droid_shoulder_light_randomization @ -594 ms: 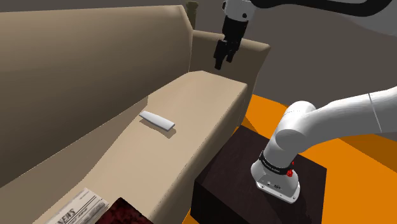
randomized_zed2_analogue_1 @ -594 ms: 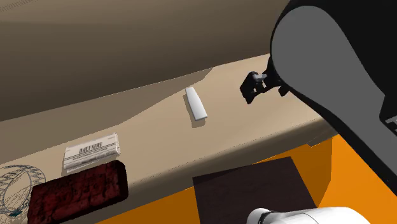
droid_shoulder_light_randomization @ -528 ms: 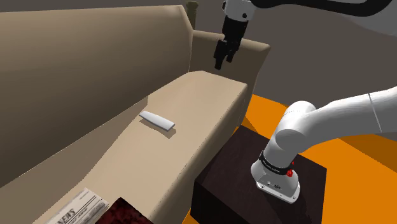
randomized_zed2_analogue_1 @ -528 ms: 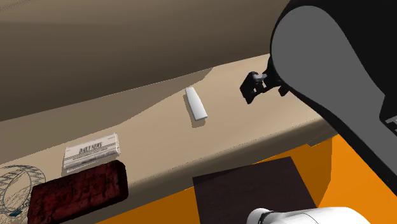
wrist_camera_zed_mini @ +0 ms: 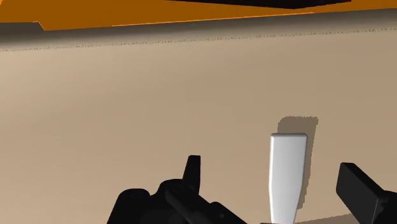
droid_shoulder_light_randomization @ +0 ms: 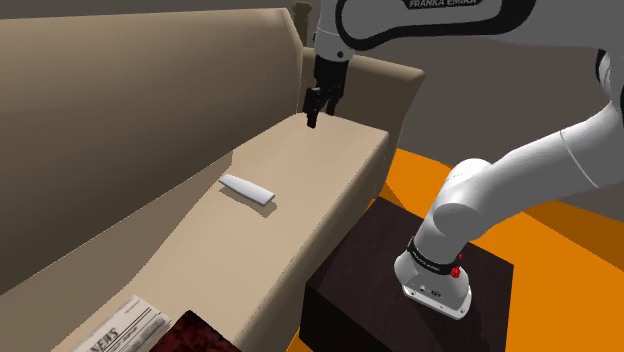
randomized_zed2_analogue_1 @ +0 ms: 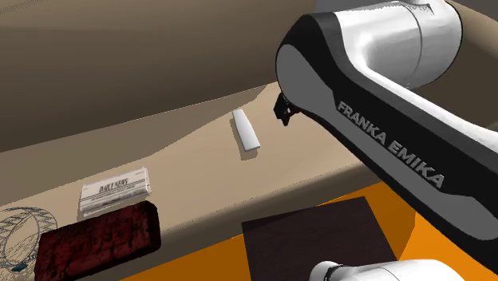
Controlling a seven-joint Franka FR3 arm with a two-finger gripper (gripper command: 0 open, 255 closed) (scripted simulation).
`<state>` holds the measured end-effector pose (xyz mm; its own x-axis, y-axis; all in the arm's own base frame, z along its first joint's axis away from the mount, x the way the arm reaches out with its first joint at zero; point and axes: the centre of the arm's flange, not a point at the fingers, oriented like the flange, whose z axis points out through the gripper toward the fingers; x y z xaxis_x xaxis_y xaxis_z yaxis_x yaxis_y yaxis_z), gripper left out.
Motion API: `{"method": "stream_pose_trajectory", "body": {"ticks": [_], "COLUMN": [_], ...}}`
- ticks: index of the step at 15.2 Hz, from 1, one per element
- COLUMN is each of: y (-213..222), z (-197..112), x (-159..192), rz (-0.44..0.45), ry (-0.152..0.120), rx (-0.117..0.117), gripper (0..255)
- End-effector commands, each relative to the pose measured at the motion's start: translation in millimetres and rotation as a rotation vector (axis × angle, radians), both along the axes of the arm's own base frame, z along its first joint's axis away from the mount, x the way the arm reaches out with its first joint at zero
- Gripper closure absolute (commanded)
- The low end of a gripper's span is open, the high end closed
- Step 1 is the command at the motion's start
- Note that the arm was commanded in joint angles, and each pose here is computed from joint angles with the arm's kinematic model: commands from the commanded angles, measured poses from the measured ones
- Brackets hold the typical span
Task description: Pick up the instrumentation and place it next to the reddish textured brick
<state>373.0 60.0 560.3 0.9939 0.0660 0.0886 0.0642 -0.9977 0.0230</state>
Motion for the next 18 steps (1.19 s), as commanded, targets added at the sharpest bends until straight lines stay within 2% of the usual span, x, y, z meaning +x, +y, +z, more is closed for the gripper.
{"method": "stream_pose_trajectory", "body": {"ticks": [1, 18], "y": [9, 82], "z": [-18, -178], "x": [15, 164], "rz": [0.005, 0.047], "ry": [0.007, 0.072], "rx": [0.0, -0.007], "gripper": [0, 0]}}
